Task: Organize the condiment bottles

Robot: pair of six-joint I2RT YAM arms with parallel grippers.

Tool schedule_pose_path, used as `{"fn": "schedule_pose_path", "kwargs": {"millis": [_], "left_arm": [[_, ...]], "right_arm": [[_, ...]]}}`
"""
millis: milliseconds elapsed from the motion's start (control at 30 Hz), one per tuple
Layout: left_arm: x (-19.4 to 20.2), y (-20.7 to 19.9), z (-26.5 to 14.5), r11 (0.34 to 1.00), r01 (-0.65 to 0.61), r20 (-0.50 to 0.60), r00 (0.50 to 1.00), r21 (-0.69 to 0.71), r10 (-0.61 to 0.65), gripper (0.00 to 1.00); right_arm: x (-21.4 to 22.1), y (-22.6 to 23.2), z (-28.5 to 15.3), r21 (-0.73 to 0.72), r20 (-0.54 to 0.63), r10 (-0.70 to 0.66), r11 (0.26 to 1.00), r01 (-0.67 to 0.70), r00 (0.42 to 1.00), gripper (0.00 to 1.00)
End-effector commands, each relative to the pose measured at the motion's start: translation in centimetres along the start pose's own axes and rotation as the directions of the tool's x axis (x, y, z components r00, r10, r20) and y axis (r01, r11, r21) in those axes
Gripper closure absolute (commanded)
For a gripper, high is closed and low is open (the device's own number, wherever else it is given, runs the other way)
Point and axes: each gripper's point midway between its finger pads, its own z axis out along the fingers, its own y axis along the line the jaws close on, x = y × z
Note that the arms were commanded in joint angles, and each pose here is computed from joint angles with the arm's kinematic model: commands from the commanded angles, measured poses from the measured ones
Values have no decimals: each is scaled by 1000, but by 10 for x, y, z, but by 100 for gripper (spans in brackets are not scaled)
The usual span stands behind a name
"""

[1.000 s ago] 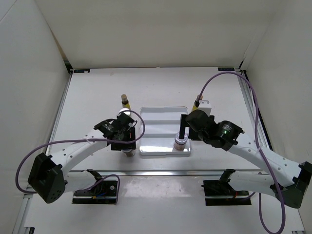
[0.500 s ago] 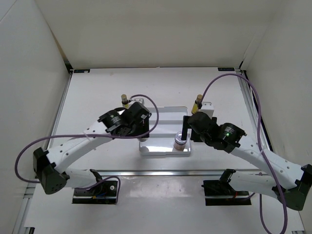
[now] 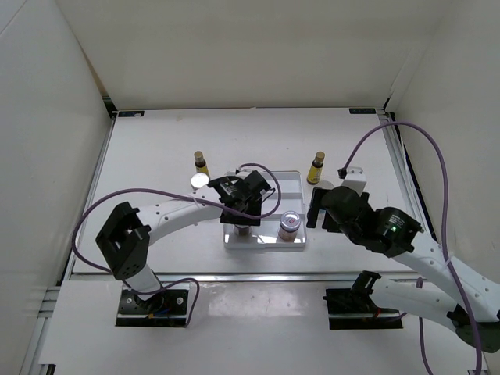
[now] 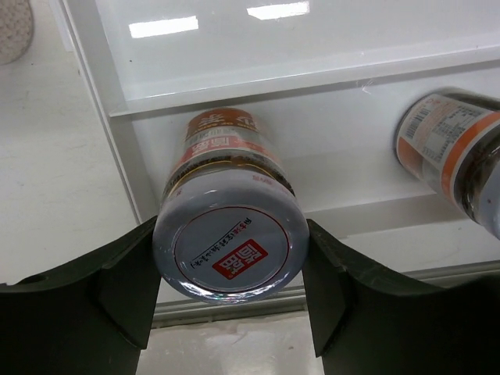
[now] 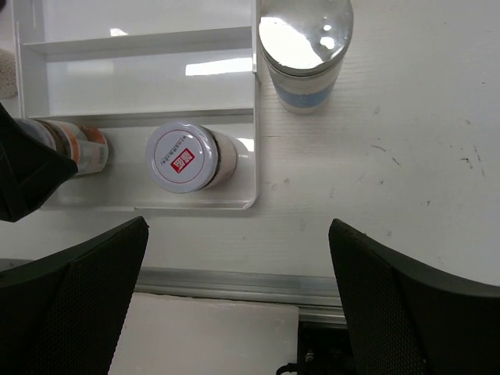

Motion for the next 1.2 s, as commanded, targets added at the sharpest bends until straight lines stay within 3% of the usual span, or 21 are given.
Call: {"fn": "schedule_pose_path", "kwargs": {"millis": [0, 33, 300, 333, 567, 767, 867, 1033, 1167], "left_arm": [[-16, -16, -9, 996, 43, 66, 997, 72, -48, 48], [-12, -15, -7, 997, 41, 53, 998, 71, -45, 36], [-11, -16, -10, 995, 44, 56, 997, 88, -49, 8], [-15, -16, -16, 994, 48, 70, 996, 103, -55, 0], [-59, -5, -97, 985, 41, 251, 964, 168, -83, 0], [-95, 51, -176, 996, 3, 510, 859, 87, -47, 0], [-96, 96, -180, 997, 41, 580, 814, -61, 2, 0], [-82, 175, -149, 938, 123, 570, 817, -325, 90, 0], [-59, 202, -124, 919, 167, 553, 831, -356, 63, 0]], "right_arm": [[2, -16, -1, 57, 19, 7, 998, -8, 1000, 0], [2, -19, -1, 72, 20, 11, 997, -12, 1000, 0], [9, -29, 18, 196, -51, -19, 980, 29, 999, 0], [11, -30, 20, 204, -66, -26, 978, 39, 997, 0], [-22, -35, 33, 218, -77, -23, 975, 39, 997, 0], [-34, -34, 67, 183, -164, 4, 983, 26, 986, 0], [-38, -28, 83, 130, -194, 27, 992, -1, 981, 0], [-46, -27, 101, 125, -214, 37, 992, -11, 976, 0], [-50, -27, 110, 131, -224, 24, 991, 6, 974, 0]]}}
